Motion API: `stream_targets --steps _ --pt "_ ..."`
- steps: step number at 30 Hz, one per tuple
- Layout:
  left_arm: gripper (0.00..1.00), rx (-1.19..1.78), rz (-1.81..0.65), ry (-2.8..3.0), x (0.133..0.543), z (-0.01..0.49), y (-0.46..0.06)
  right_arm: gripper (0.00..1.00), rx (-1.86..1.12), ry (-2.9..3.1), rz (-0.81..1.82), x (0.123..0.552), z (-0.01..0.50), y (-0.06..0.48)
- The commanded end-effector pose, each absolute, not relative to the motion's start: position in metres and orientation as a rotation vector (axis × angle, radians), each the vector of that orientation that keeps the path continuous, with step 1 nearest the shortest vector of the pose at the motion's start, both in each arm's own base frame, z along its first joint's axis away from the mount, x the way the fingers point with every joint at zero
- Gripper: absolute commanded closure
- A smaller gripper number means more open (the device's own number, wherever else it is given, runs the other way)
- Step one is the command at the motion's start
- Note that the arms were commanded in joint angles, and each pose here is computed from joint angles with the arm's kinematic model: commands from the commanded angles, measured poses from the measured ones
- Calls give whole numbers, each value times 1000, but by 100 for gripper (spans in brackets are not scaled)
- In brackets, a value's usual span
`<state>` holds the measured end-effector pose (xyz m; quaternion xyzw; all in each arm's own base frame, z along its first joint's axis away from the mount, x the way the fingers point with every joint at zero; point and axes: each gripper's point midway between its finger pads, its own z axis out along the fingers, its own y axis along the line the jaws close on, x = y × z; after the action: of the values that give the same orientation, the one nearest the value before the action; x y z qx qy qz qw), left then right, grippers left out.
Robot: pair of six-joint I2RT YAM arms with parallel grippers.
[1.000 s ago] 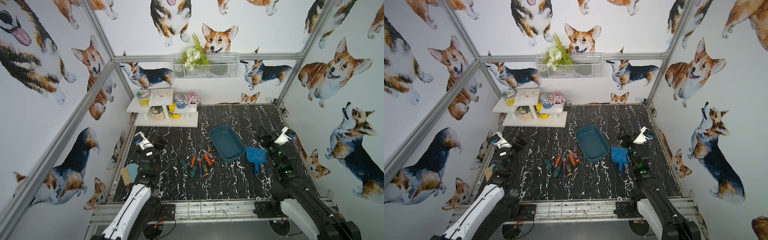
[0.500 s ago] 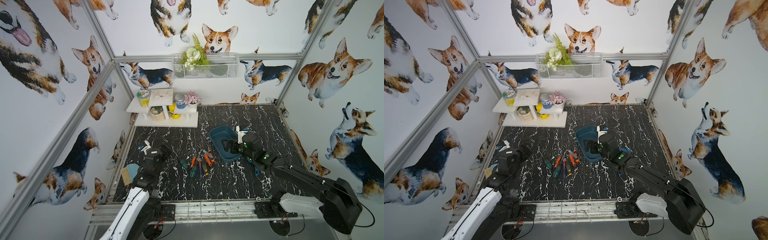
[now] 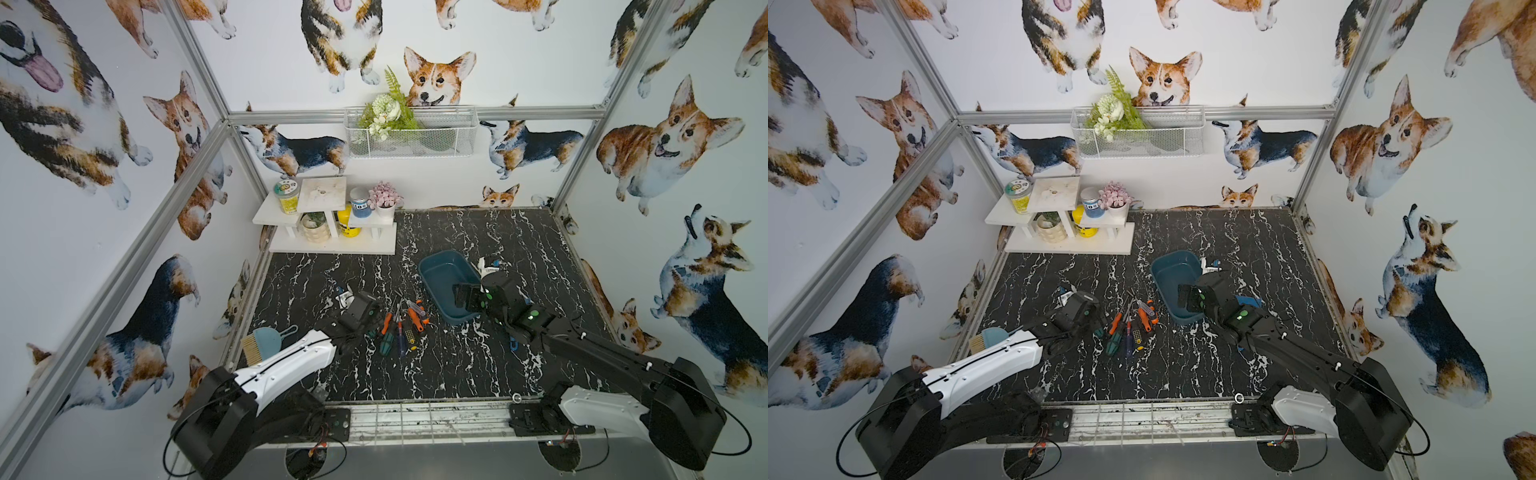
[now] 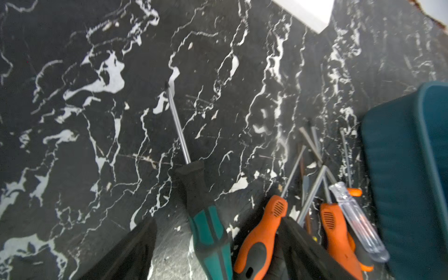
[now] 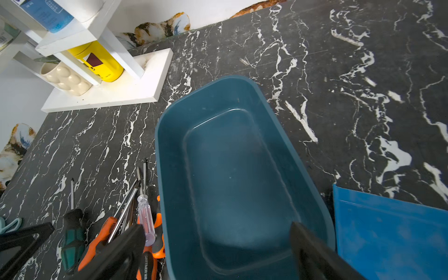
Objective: Put the screwdriver on the desktop into the storage box
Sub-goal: Pick up the screwdriver from the center of the board.
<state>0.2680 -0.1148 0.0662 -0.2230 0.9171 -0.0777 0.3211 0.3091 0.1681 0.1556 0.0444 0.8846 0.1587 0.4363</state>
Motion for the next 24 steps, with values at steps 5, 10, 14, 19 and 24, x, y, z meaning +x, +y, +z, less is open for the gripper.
stream_targets --steps 5,10,14,19,24 --pt "54 -642 -161 2443 280 39 -125 2 139 2194 342 311 154 160" --pt "52 -657 -103 2477 277 25 -125 4 162 2183 319 309 152 153" --pt "50 -660 -68 2505 274 15 -123 4 170 2152 321 309 161 150" --pt "66 -658 -18 2538 270 7 -120 4 169 2151 321 310 161 151" --pt "87 -594 -11 2457 281 42 -116 4 171 2143 334 310 164 152"
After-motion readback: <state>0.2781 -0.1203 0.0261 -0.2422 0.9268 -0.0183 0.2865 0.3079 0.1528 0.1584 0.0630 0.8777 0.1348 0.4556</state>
